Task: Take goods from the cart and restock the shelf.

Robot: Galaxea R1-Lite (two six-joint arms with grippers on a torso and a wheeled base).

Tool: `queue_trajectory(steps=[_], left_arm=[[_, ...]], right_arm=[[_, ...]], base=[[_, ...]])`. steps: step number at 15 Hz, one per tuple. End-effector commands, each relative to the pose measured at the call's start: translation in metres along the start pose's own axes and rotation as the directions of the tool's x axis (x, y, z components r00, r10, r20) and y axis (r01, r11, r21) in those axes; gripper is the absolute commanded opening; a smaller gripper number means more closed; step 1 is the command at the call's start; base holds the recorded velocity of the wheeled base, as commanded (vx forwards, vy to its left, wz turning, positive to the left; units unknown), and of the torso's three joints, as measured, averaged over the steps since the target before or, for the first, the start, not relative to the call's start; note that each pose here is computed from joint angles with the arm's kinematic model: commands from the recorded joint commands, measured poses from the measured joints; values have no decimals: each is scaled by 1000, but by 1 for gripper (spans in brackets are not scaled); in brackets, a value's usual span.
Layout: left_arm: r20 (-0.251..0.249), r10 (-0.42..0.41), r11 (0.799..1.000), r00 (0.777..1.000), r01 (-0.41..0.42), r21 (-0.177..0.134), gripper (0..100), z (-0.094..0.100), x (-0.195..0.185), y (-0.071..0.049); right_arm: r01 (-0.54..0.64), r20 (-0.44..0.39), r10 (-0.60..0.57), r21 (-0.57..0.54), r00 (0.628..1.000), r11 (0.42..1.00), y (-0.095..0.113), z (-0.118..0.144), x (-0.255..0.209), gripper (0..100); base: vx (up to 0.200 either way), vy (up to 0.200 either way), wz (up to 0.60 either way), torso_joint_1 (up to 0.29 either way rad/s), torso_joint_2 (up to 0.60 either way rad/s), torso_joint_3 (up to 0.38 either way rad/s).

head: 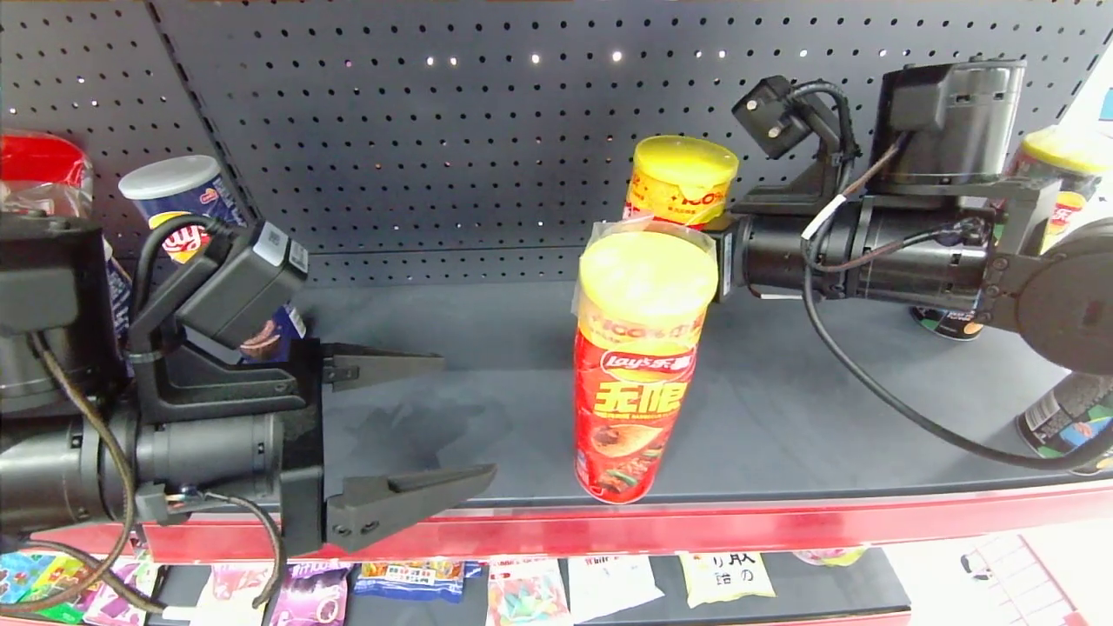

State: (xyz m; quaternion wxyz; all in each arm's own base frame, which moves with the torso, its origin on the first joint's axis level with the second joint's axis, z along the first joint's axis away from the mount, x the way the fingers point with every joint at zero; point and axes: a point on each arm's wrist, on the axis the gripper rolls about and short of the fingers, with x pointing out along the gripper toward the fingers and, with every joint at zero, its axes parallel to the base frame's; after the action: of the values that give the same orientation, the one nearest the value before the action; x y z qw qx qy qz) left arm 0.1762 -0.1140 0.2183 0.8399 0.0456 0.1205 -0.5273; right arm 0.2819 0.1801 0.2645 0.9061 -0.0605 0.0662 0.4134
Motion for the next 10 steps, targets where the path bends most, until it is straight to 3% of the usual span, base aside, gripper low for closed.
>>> queue_trajectory(steps=[1,10], left_arm=[[1,3,1000,1000,-3,0,100,0,-1,0],[7,14,1000,1000,-14,1,100,1,-3,1]], right_arm=[[-4,-12,4,3,1000,1000,2,-3,-1,0],[-31,-12,32,11,999,999,12,-3,-4,0]], base=[[0,0,0,0,0,0],[0,0,0,0,0,0]])
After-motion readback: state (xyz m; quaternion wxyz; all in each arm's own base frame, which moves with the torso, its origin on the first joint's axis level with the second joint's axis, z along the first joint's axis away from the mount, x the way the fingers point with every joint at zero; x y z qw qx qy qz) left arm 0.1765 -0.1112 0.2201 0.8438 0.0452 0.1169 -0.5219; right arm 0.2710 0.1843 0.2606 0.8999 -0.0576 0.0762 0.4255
